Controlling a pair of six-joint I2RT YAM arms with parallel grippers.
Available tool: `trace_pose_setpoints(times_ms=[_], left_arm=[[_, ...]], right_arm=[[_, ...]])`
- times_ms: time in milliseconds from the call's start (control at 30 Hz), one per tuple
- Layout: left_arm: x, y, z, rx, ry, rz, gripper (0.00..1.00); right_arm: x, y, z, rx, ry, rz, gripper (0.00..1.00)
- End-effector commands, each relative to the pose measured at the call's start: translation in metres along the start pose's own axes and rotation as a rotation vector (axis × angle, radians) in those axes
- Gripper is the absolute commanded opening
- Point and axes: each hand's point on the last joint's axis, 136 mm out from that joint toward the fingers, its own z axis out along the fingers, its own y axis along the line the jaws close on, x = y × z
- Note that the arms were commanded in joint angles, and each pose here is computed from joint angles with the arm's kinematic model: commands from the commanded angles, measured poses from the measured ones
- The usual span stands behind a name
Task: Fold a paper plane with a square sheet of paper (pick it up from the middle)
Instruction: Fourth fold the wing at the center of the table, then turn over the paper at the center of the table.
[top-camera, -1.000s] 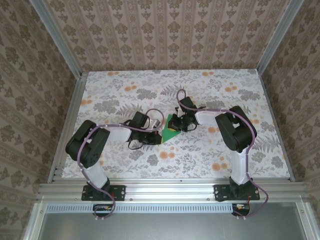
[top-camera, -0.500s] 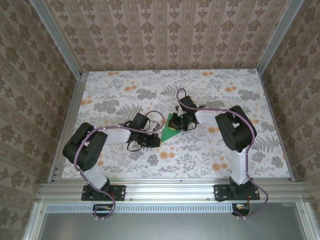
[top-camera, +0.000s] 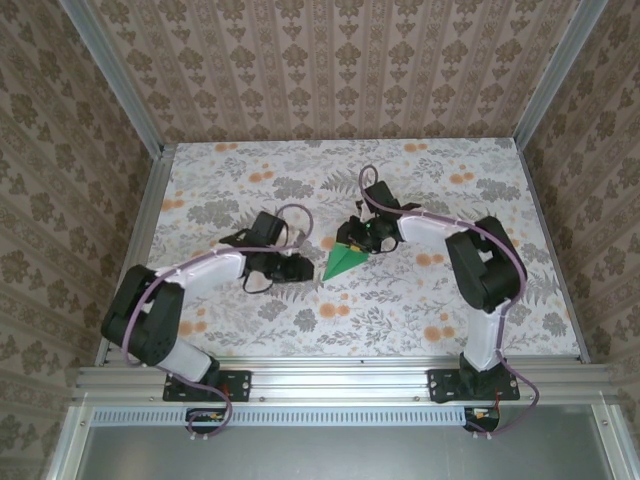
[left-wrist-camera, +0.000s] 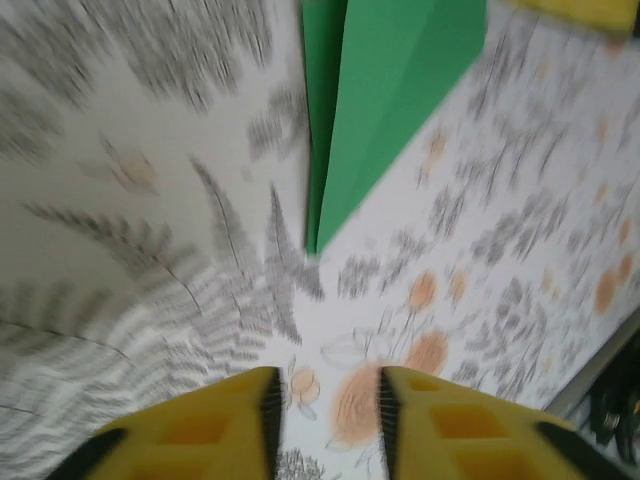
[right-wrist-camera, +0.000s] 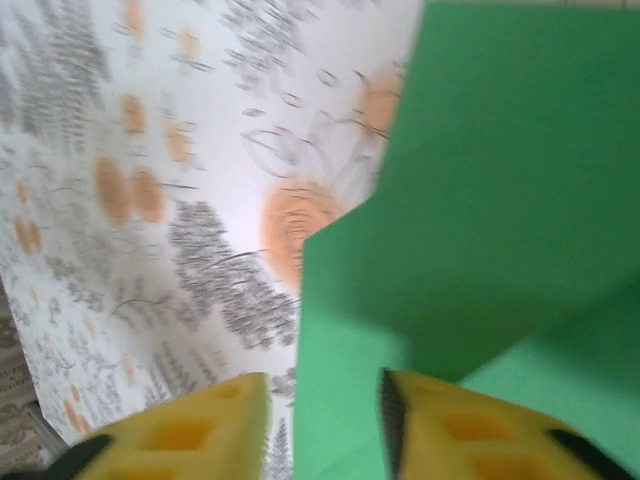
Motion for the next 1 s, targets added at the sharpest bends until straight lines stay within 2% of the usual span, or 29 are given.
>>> trace_pose_setpoints(times_ms=[0, 100, 200, 367, 633, 800, 900, 967], left_arm=[[-0.032, 0.004, -0.023, -0.067, -0.118, -0.013, 0.45], [-0.051, 0.002, -0.029, -0.085, -0.170, 0.021, 0.55], [-0.063, 0.001, -0.029, -0.097, -0.204, 0.043, 0.63], [-0.081, 0.008, -0.032, -0.147, -0.279, 0.034, 0.77], [-0.083, 0.022, -0.030, -0.176, -0.284, -0.016, 0.92], [-0.078, 0.027, -0.029, -0.164, -0.266, -0.040, 0.94], [-0.076, 0.027, -0.029, -0.150, -0.257, -0.046, 0.95], [-0.076, 0.027, -0.029, -0.138, -0.255, -0.051, 0.95]], right_arm=[[-0.019, 0.013, -0.049, 0.044, -0.146, -0.071, 0.51], [-0.024, -0.007, -0.068, 0.137, -0.242, -0.083, 0.63], [-0.021, -0.019, -0.068, 0.148, -0.252, -0.071, 0.70], [-0.017, -0.022, -0.037, 0.088, -0.187, -0.027, 0.72], [-0.019, -0.025, 0.006, 0.026, -0.126, 0.055, 0.61], [-0.019, -0.028, 0.020, 0.020, -0.096, 0.076, 0.53], [-0.019, -0.021, 0.026, -0.031, -0.084, 0.077, 0.46], [-0.020, -0.015, 0.028, -0.063, -0.082, 0.075, 0.37]])
